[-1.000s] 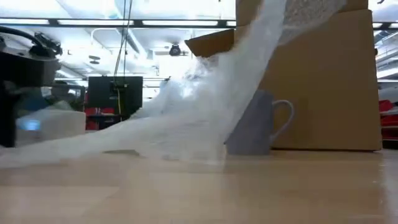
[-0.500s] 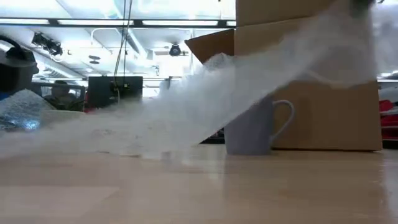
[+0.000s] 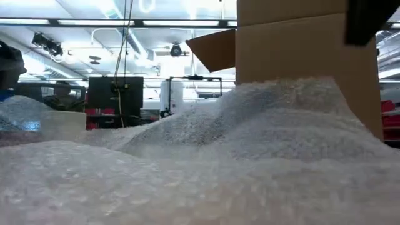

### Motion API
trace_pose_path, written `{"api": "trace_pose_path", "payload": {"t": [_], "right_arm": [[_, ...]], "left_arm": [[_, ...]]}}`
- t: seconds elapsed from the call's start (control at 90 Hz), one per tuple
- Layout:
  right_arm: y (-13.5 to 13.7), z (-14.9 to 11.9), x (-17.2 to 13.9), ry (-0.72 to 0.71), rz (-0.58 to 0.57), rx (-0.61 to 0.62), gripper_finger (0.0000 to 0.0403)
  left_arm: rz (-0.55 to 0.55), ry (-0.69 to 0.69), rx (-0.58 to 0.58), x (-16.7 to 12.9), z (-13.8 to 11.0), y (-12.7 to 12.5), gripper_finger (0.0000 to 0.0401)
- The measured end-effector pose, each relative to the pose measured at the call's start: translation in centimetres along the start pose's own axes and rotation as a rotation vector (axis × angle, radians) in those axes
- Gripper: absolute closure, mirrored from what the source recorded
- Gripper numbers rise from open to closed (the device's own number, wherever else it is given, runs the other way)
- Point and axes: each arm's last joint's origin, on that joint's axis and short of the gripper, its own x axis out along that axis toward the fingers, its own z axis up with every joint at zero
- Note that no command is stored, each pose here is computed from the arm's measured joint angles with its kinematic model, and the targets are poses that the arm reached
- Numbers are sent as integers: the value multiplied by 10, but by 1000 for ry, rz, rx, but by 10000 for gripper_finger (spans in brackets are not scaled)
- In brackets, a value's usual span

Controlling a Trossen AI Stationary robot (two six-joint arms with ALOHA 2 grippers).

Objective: Wrap mug
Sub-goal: Wrap the purple mug with the bubble wrap

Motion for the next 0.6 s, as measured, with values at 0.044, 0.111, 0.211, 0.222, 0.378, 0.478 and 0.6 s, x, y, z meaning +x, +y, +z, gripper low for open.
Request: {"api": "trace_pose_path", "payload": {"t": [0.044, 0.111, 0.211, 0.222, 0.378, 0.478, 0.6], "right_arm": [[-2, 3, 7, -7, -27, -9, 259], [-7, 10, 12, -35, -62, -23, 261], [-13, 21, 15, -94, -102, -46, 265], [-13, 22, 14, -102, -105, -49, 266], [-23, 46, 11, -189, -108, -37, 273], [-29, 65, 20, -167, -44, 9, 277], [-39, 87, 35, -75, 85, 120, 283]], "left_arm": [[3, -22, -1, 0, 1, 0, 270], [15, -46, -4, 0, 2, 0, 270], [5, -55, -9, 0, 3, -1, 270], [5, -56, -9, 0, 3, -1, 270], [-9, -83, -11, 0, 4, -3, 270], [-20, -92, -14, 0, 5, -4, 270], [-32, -98, -18, 0, 5, -5, 270]]}}
